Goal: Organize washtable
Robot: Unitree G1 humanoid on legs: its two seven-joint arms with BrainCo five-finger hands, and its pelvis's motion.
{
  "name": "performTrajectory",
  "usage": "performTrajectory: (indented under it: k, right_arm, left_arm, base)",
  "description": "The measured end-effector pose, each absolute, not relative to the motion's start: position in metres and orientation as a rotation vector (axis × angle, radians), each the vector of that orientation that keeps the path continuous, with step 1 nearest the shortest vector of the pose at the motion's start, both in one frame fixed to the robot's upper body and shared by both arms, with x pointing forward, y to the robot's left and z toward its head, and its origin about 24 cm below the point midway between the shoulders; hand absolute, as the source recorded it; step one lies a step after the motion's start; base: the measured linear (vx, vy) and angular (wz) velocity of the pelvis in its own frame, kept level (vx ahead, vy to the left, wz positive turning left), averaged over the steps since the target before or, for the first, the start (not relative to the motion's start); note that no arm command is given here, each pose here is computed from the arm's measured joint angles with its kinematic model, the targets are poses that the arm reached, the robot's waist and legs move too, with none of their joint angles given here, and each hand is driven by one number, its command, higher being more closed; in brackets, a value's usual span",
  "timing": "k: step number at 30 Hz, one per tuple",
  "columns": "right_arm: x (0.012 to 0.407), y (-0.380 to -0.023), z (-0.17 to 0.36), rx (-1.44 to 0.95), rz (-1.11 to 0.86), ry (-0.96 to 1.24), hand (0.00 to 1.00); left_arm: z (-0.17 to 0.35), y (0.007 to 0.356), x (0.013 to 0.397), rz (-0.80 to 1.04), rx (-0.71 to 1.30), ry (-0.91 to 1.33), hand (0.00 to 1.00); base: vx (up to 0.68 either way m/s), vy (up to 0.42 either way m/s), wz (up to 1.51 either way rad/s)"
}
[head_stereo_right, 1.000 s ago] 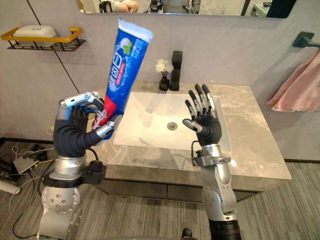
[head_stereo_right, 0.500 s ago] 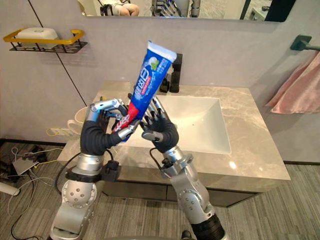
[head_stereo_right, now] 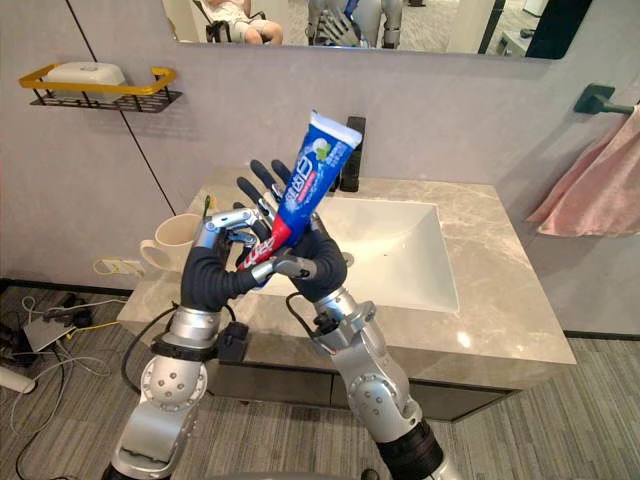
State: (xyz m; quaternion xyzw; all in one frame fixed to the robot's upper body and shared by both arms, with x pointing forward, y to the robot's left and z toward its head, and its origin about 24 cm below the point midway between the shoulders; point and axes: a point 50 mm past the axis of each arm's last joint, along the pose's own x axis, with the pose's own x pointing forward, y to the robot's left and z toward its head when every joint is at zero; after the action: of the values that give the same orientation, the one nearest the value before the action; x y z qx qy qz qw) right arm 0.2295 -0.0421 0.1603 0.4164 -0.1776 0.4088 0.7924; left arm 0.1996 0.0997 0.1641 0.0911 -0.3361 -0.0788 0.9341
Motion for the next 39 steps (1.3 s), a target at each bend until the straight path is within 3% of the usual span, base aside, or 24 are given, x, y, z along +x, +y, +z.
performTrajectory:
  k: [16, 17, 39]
  right_arm:
    - [0.238, -0.059, 0.163, 0.887, 0.794, -0.418, 0.00]
    - [0.239, -0.059, 0.162, 0.886, 0.790, -0.415, 1.00]
    - [0.244, -0.052, 0.164, 0.877, 0.809, -0.408, 1.00]
  left_arm:
    - [0.146, 0.107, 0.198, -0.139, 0.204, -0.598, 1.00]
    - [0.144, 0.108, 0.198, -0.138, 0.206, -0.591, 1.00]
    - [0.139, 0.104, 0.197, -0.181, 0.261, -0.573, 1.00]
  base:
    - [0.00, 0.000, 0.00]
    - [0.00, 0.000, 0.00]
    - [0.00, 0.000, 0.00]
